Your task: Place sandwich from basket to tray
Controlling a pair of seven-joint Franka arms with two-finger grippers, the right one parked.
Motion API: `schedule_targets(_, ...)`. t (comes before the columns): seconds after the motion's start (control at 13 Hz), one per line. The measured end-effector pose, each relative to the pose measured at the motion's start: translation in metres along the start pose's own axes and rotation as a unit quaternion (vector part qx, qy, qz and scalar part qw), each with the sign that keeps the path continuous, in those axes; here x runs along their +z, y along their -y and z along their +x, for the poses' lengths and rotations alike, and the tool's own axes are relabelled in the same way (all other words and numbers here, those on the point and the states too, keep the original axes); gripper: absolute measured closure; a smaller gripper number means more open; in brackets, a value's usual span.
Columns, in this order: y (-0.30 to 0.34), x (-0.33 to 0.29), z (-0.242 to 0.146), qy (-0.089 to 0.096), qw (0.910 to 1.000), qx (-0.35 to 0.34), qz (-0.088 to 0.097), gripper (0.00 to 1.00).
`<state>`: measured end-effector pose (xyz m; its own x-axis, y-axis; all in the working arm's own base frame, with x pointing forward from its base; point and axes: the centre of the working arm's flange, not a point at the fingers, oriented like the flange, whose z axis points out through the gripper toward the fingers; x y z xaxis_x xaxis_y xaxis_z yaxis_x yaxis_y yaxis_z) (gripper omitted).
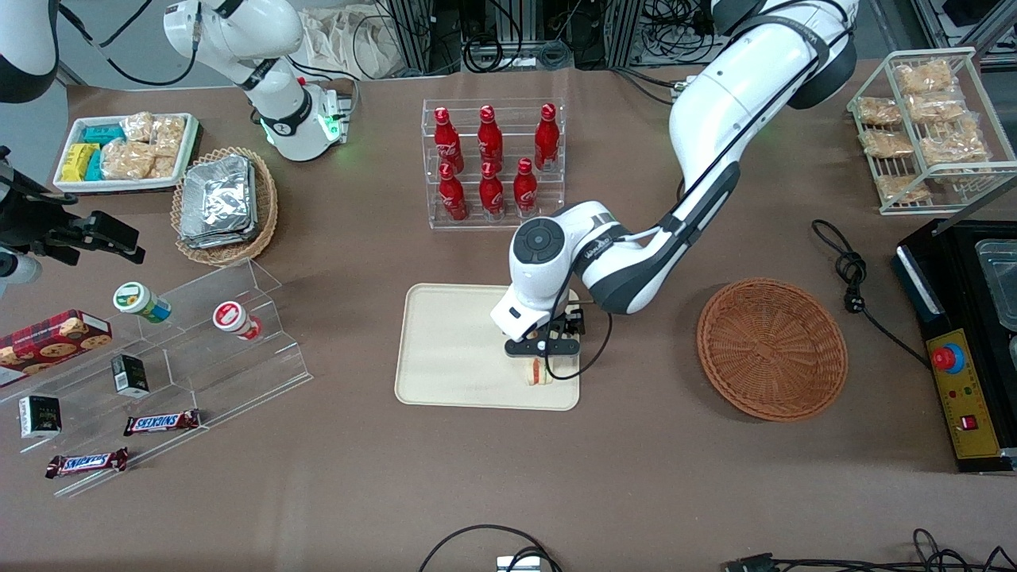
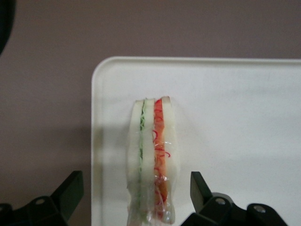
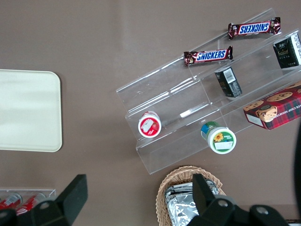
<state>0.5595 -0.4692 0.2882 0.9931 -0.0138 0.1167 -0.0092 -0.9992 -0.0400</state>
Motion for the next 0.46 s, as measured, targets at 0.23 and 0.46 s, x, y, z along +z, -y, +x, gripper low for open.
schedule_targets(0.23, 0.031, -0.071, 0.025, -0.016, 0.9993, -0.033, -0.004, 0.0)
schedule_targets(0.46, 0.089, -0.132, 0.049, -0.001, 0.9991, -0.041, -0.009, 0.0)
